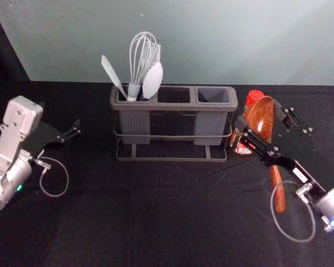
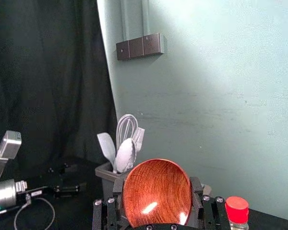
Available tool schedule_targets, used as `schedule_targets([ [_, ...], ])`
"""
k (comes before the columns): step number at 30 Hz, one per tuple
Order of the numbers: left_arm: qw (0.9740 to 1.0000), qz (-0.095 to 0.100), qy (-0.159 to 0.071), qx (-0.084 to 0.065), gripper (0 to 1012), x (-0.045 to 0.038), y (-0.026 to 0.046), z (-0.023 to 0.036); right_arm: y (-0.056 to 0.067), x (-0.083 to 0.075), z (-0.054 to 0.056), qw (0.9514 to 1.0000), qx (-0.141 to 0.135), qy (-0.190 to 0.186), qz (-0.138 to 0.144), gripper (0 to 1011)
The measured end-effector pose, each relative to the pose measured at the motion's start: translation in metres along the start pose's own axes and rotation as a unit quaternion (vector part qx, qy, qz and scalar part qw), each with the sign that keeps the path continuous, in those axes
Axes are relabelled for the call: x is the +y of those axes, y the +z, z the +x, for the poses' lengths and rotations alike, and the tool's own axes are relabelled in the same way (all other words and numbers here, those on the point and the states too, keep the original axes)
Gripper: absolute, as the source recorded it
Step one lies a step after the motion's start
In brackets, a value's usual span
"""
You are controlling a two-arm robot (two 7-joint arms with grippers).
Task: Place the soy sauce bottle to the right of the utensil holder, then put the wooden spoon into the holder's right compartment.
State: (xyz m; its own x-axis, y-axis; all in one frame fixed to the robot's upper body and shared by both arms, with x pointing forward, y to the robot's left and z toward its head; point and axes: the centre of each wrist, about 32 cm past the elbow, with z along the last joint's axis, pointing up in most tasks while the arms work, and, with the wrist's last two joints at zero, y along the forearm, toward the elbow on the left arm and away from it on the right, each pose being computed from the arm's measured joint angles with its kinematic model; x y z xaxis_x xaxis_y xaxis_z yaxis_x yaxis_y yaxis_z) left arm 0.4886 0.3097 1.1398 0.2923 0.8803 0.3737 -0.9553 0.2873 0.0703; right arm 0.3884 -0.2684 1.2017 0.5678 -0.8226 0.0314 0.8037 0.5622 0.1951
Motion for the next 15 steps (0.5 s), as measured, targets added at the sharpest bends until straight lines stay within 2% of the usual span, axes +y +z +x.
schedule_targets([
  [3,1.0,0.0,0.0,0.0,1011,0.0,0.0,0.0,0.0,0.002,0.001,1.0,-0.004,0.003,-0.002,838],
  [7,1.0,0.0,0.0,0.0,1011,0.0,0.0,0.0,0.002,0.015,0.005,0.9998,-0.02,0.005,0.009,838],
  [12,1.0,0.0,0.0,0.0,1011,0.0,0.0,0.0,0.009,0.041,0.014,0.9989,-0.036,0.013,0.028,838],
  [15,1.0,0.0,0.0,0.0,1011,0.0,0.0,0.0,0.01,0.057,0.02,0.9982,-0.034,0.015,0.047,838],
])
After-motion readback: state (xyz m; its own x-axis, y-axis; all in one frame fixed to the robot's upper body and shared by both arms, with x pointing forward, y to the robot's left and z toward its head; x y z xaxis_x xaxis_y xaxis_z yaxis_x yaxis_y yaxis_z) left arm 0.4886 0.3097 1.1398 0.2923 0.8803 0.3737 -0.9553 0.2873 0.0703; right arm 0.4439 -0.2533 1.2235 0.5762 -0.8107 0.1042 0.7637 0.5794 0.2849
